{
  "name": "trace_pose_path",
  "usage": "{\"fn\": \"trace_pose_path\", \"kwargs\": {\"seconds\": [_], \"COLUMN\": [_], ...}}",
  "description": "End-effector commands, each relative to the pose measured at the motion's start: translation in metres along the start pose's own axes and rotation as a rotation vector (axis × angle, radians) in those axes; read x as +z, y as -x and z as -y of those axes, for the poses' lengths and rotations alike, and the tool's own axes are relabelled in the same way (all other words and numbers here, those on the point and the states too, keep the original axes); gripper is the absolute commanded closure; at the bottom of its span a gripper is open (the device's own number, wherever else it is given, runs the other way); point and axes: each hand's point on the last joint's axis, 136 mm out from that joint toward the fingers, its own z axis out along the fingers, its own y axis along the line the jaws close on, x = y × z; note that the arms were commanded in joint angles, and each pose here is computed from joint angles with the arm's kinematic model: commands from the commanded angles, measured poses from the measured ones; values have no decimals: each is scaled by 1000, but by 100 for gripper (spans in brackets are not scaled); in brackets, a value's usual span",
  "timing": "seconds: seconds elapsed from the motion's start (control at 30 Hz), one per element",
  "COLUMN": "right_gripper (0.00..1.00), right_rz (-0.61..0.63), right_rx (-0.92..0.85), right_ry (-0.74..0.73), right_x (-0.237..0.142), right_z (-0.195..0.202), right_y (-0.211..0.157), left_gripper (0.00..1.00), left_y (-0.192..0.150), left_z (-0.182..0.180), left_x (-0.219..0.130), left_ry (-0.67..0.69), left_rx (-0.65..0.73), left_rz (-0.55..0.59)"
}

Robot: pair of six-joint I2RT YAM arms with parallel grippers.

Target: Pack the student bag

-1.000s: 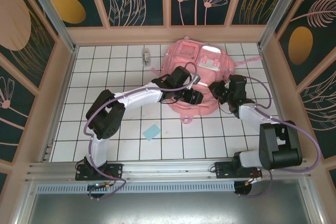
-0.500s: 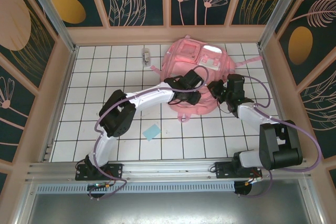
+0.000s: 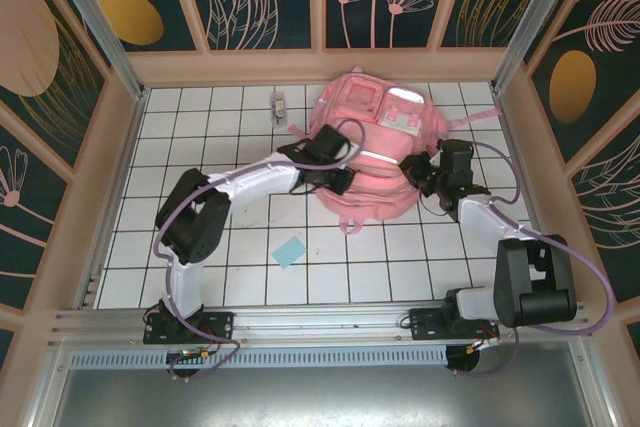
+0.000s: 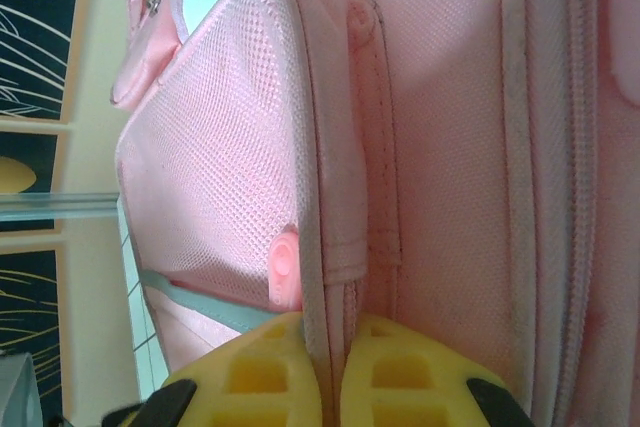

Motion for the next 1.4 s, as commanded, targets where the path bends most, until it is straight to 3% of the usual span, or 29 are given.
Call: {"fn": "trace_pose_path", "kwargs": {"seconds": [0.0,0.17,0.3,0.43,0.6,0.73,1.03,1.37], "right_gripper": [100,100,100,100,100,100,100,100], "right_rz": [123,128,138,122,99,89,84,83], "right_rx": [-63,-83,-95,-89,-79,-80,-87,-86], "right_ry": [-1,-7,-12,36,68,79,91,88], "right_x": [-19,-15,-10,-10,-12,-14,-16,-12], "right_z": [-7,-8,-11,-26,-33,-35,-42,-42], "right_y": [39,47,61,64,59,57,58,61], "left_gripper": [100,100,100,100,77,67,54,53], "left_y": [-28,-25,-28,-22,11,35,34,28], "left_z": [-78,-99,-64,-36,1,10,31,34], "left_x": [-20,-19,-13,-19,-38,-47,-12,4], "left_ry": [215,321,147,113,79,60,-47,-52], "left_rx": [-66,-92,-122,-82,29,80,152,142], "left_rz": [-92,-117,-133,-89,71,139,11,-71]}}
